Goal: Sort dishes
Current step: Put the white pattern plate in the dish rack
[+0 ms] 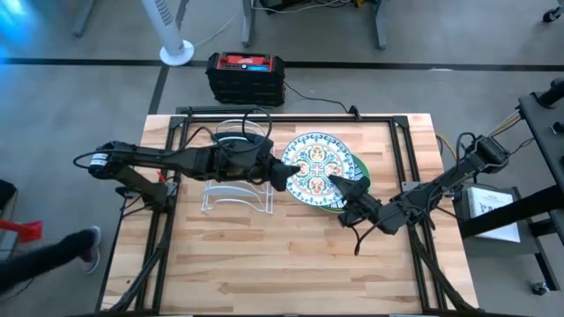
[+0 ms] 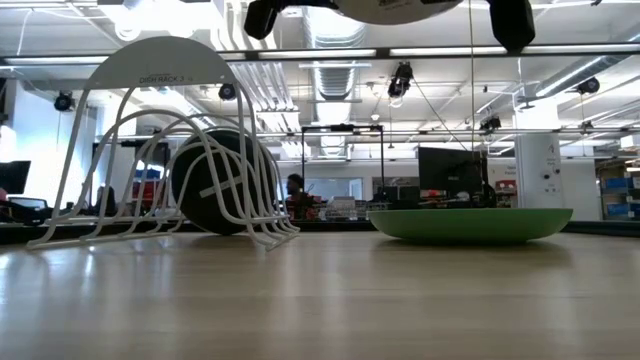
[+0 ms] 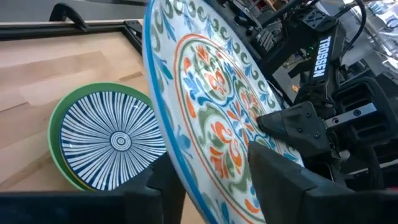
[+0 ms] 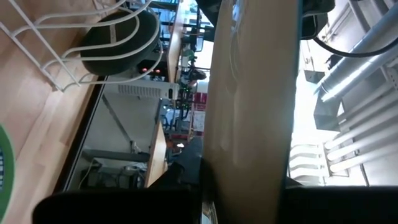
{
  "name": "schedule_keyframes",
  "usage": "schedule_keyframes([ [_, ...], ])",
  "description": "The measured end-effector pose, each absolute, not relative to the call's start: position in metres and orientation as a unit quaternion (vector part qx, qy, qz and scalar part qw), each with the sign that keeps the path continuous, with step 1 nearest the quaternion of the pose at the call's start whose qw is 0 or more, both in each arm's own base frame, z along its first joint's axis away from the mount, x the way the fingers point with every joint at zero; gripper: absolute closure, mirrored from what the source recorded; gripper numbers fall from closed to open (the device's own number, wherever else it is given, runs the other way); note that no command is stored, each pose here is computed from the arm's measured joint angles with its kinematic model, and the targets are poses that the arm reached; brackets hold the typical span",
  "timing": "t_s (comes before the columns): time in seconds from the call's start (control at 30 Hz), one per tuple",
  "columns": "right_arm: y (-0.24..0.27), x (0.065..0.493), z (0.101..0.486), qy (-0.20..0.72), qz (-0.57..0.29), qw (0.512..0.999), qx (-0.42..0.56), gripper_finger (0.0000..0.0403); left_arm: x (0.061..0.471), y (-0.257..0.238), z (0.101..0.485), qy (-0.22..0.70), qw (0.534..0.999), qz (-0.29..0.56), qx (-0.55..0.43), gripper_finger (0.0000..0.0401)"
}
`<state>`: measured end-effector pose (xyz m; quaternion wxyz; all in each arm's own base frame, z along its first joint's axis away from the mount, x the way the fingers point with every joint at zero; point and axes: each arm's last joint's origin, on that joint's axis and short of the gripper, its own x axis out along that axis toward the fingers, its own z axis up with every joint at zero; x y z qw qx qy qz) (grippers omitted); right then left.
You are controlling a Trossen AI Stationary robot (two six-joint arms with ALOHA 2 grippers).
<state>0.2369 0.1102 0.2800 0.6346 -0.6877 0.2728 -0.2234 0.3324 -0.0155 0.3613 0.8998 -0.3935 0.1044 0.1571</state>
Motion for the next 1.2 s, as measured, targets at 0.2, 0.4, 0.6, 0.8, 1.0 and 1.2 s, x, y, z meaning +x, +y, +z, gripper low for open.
schedule_keyframes([
  [0.2, 0.11, 0.237, 0.279, 0.268, -0.225, 0.646, -0.678, 0.0377, 0.33, -0.016, 0.361, 0.115, 0.91, 0.156, -0.367, 0.022],
  [0.4, 0.111, 0.237, 0.279, 0.264, -0.229, 0.659, -0.666, 0.0377, 0.329, -0.015, 0.359, 0.131, 0.922, 0.156, -0.329, 0.0215],
  [0.6, 0.11, 0.236, 0.28, 0.26, -0.233, 0.669, -0.656, 0.0377, 0.329, -0.015, 0.359, 0.137, 0.928, 0.156, -0.309, 0.0215],
  [0.8, 0.11, 0.236, 0.28, 0.256, -0.237, 0.681, -0.644, 0.0377, 0.328, -0.015, 0.36, 0.137, 0.93, 0.156, -0.303, 0.0215],
  [1.0, 0.11, 0.235, 0.282, 0.25, -0.242, 0.692, -0.632, 0.0377, 0.328, -0.014, 0.364, 0.131, 0.927, 0.157, -0.315, 0.021],
  [1.2, 0.109, 0.234, 0.283, 0.246, -0.251, 0.701, -0.62, 0.0377, 0.327, -0.013, 0.371, 0.127, 0.927, 0.154, -0.318, 0.0176],
])
